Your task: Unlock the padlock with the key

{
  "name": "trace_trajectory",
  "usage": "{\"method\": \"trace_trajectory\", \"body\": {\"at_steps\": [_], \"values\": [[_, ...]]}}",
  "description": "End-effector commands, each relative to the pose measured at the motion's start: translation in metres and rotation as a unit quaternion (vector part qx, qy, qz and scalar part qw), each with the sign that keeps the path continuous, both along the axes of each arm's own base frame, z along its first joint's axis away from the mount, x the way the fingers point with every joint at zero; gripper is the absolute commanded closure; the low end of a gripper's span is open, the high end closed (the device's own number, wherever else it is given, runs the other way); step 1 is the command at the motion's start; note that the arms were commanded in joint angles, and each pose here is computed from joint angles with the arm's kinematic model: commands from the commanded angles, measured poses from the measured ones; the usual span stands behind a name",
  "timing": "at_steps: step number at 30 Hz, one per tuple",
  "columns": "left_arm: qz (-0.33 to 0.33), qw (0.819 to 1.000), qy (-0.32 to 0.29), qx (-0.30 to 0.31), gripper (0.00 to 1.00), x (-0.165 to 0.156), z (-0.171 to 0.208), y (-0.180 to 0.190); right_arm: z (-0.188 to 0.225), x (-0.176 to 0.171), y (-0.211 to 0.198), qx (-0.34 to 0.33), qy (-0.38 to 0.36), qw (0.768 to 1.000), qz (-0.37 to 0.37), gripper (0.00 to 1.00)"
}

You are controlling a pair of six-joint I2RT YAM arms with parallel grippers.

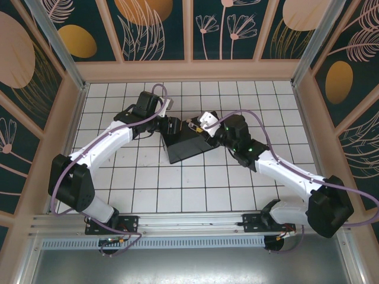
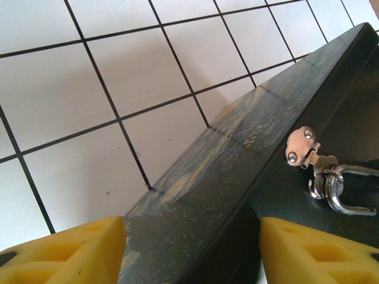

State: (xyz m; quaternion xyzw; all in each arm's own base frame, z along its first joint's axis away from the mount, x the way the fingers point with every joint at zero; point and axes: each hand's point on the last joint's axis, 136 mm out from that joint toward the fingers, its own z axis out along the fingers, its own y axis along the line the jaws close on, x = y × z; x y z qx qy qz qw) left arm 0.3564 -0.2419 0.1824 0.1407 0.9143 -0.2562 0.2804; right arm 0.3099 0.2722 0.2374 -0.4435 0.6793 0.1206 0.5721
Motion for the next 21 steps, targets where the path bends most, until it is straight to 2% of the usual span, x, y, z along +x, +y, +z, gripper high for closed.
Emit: {"method": "trace_trajectory", "body": {"at_steps": [1, 3, 6, 9, 12, 14, 18, 21], "values": [[0.006, 0.999, 0.023, 0.031, 0.39, -0.004, -0.015, 0.008, 0.004, 0.023, -0.019, 0.043, 0.044, 0.996, -0.060, 0.68], [0.007, 0.999, 0.020, 0.032, 0.39, -0.003, -0.013, 0.009, 0.004, 0.037, -0.032, 0.051, 0.060, 0.992, -0.102, 0.68], [0.011, 0.999, 0.018, 0.035, 0.39, -0.001, -0.012, 0.009, 0.011, 0.038, -0.033, 0.075, 0.082, 0.987, -0.113, 0.63], [0.012, 0.999, 0.015, 0.033, 0.39, 0.002, -0.007, 0.009, 0.011, 0.048, -0.033, 0.084, 0.160, 0.974, -0.134, 0.67], [0.014, 0.999, 0.012, 0.033, 0.39, 0.003, -0.004, 0.009, 0.027, 0.041, -0.029, 0.086, 0.123, 0.981, -0.123, 0.63], [0.019, 0.999, 0.006, 0.035, 0.39, 0.005, 0.001, 0.010, 0.035, 0.035, -0.026, 0.101, 0.134, 0.980, -0.111, 0.61], [0.030, 0.999, -0.009, 0.031, 0.34, 0.007, 0.015, 0.013, 0.015, 0.013, -0.009, 0.054, 0.163, 0.983, -0.064, 0.48], [0.035, 0.999, -0.018, 0.026, 0.31, 0.006, 0.028, 0.015, -0.001, 0.020, -0.015, 0.027, 0.169, 0.981, -0.090, 0.45]]}}
